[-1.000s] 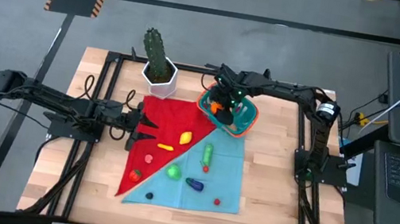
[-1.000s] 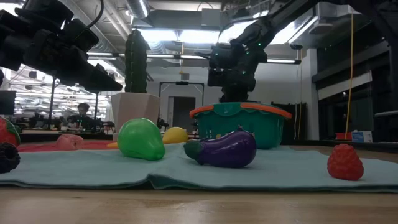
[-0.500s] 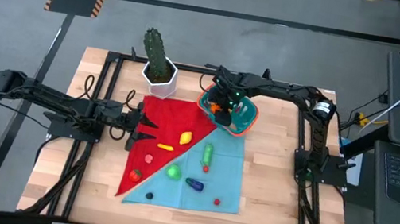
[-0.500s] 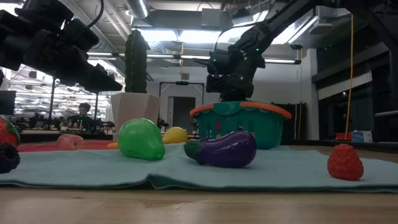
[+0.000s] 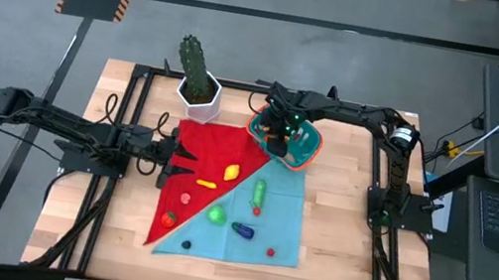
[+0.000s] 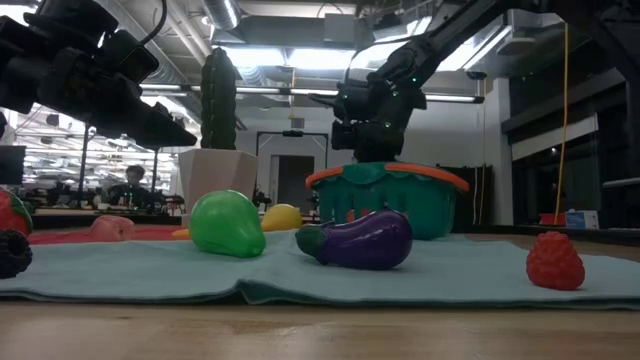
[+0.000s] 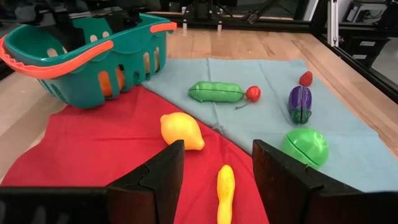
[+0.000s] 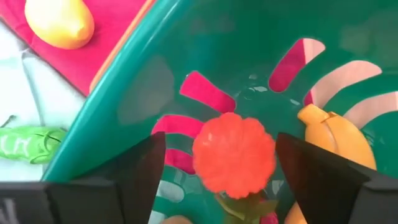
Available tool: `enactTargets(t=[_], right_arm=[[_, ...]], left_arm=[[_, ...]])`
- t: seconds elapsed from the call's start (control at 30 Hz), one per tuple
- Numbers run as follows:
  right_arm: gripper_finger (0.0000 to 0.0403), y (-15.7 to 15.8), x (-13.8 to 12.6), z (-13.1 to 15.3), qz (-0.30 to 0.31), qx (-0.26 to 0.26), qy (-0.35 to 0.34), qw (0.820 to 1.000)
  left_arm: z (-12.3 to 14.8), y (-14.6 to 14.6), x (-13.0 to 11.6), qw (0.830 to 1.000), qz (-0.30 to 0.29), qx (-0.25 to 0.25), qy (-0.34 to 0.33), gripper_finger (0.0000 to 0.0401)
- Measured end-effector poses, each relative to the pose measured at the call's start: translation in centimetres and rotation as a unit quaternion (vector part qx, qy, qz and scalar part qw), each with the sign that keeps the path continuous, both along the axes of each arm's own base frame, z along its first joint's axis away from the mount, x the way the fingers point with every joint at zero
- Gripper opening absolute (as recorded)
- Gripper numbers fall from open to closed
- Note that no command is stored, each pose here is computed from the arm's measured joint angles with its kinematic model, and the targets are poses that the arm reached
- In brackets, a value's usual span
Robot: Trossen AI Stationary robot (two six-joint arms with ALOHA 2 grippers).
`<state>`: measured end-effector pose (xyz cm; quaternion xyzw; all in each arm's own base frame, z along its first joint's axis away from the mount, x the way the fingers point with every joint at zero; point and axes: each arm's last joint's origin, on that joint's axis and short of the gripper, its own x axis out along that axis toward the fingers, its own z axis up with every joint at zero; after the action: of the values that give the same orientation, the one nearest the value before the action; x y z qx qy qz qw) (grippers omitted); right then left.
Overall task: Pick and placing Produce into tupperware
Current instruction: Put the yellow lemon into the blue basket
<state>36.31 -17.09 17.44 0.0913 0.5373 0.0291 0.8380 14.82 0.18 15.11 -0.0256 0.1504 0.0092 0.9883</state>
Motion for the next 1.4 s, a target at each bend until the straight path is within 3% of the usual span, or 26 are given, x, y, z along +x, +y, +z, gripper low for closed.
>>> enactTargets(t=[0.17,0.57,0.8,0.97,1.27,1.4], right_arm=[[0.0287,0.2,-0.5,1.0,-0.001,-0.002,0.003,1.0],[0.0283,1.6,-2.8,7.6,-0.045,-0.01,-0.048,0.998],[0.0283,3.6,-3.6,5.7,-0.025,-0.007,-0.058,0.998],[0.0283,5.1,-5.6,4.2,-0.035,0.0,-0.097,0.995],[0.0283,8.0,-11.5,5.8,-0.072,-0.029,-0.3,0.951],[0.0283,9.4,-13.5,4.6,-0.08,-0.018,-0.353,0.932]], left_arm=[[0.0,0.0,0.0,1.0,0.0,0.0,0.0,0.0179],[0.0,0.0,0.0,1.0,0.0,0.0,0.0,0.0179],[0.0,0.0,0.0,1.0,0.0,0.0,0.0,0.0179],[0.0,0.0,0.0,1.0,-0.001,0.003,0.0,0.0179],[0.0,0.0,0.0,1.0,-0.001,0.004,0.0,0.0179],[0.0,0.0,0.0,1.0,-0.001,0.003,0.0,0.0179]])
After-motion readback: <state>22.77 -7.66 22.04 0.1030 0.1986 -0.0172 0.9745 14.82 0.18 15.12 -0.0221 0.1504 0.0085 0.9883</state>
